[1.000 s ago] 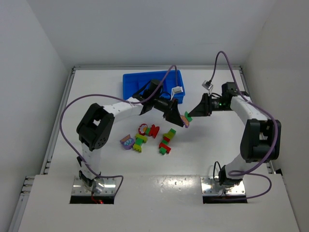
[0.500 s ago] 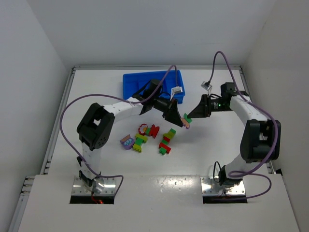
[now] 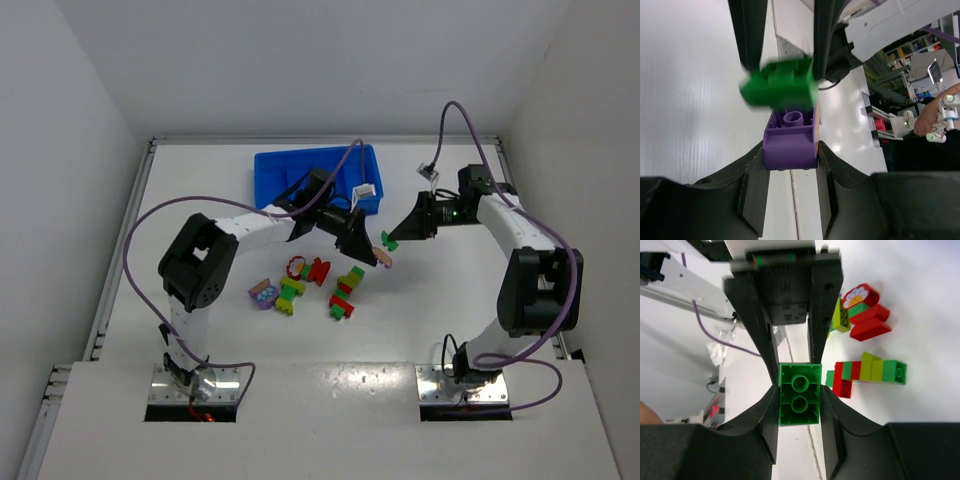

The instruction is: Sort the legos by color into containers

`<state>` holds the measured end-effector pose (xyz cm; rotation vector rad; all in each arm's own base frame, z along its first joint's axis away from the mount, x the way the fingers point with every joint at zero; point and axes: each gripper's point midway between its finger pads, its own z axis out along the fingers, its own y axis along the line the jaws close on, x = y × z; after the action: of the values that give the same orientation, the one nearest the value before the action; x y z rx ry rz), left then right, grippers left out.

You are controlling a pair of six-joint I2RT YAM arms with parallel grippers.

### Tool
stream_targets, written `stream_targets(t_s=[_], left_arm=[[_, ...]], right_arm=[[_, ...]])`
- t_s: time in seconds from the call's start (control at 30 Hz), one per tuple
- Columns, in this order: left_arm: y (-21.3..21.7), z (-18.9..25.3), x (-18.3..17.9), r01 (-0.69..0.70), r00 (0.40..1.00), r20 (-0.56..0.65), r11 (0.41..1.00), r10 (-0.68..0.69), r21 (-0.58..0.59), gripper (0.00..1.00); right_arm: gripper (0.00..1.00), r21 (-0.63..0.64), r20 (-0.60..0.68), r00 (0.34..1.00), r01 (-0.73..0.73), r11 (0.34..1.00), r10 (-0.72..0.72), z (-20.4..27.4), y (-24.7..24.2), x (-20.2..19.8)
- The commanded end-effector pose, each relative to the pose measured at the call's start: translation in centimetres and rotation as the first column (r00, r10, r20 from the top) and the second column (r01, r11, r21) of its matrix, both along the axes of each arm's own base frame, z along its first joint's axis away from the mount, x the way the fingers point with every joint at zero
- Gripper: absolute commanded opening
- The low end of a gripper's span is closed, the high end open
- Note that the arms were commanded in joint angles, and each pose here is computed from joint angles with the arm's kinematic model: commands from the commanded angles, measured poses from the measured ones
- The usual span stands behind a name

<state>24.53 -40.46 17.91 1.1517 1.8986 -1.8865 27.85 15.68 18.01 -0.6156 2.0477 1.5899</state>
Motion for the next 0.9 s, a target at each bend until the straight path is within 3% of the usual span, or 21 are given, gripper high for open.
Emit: stream_targets(t_s=[0.0, 0.23, 0.37, 0.43, 0.47, 0.5, 0.57, 0.67, 0.7, 0.77, 0.83, 0.87], left_arm=[[1.0, 1.2, -1.0, 0.011, 0.998, 0.069, 0.999, -0.009, -0.03, 0.0], [1.9, 0.6, -1.7, -0.004, 0.996, 0.091, 1.0, 0.004, -0.003, 0.0], [3.8, 1.2, 2.0, -0.152, 0.963, 0.229, 0.988, 0.14, 0.035, 0.0], [5.0, 1.2, 5.5, -0.318, 0.906, 0.324, 0.943, 0.272, 0.096, 0.0], [6.3, 1.7, 7.5, -0.405, 0.865, 0.365, 0.908, 0.344, 0.106, 0.0], [7.5, 1.3, 10.2, -0.523, 0.8, 0.421, 0.841, 0.427, 0.142, 0.0], [9.7, 1.4, 13.3, -0.638, 0.716, 0.484, 0.753, 0.503, 0.162, 0.0], [12.0, 3.4, 18.3, -0.783, 0.553, 0.599, 0.608, 0.58, 0.134, 0.0], [12.3, 2.2, 19.0, -0.791, 0.555, 0.607, 0.587, 0.568, 0.174, 0.0], [12.3, 3.4, 21.1, -0.825, 0.502, 0.635, 0.545, 0.586, 0.149, 0.0], [12.5, 1.8, 22.7, -0.836, 0.502, 0.637, 0.517, 0.584, 0.185, 0.0], [12.3, 2.7, 23.8, -0.849, 0.474, 0.649, 0.504, 0.594, 0.159, 0.0]], right_arm=[[0.0, 0.02, 0.148, 0.989, 0.008, 1.0, -0.011, 2.4, -0.7, 2.1], [0.0, 0.021, 0.16, 0.986, 0.052, 0.998, -0.055, 2.7, -2.0, 3.9], [0.0, -0.008, 0.154, 0.983, 0.101, 0.995, -0.098, 2.5, -3.0, 6.0], [0.0, -0.058, 0.202, 0.969, 0.154, 0.986, -0.14, 2.4, -3.7, 8.4], [0.0, -0.074, 0.136, 0.974, 0.19, 0.979, -0.179, 2.1, -3.3, 9.1], [0.0, -0.117, 0.217, 0.948, 0.261, 0.958, -0.232, 2.3, -3.7, 11.6], [0.0, -0.116, 0.185, 0.922, 0.364, 0.924, -0.34, 3.2, -3.4, 13.6], [0.0, -0.117, 0.295, 0.852, 0.481, 0.869, -0.432, 5.2, -2.7, 17.7], [0.0, -0.125, 0.307, 0.845, 0.492, 0.862, -0.437, 5.3, -2.3, 18.4], [0.0, -0.18, 0.301, 0.825, 0.541, 0.822, -0.477, 4.0, -1.8, 21.0], [0.0, -0.212, 0.302, 0.801, 0.585, 0.783, -0.517, 2.9, -2.2, 22.5], [0.0, -0.224, 0.305, 0.804, 0.581, 0.782, -0.51, 2.3, -1.1, 23.1]])
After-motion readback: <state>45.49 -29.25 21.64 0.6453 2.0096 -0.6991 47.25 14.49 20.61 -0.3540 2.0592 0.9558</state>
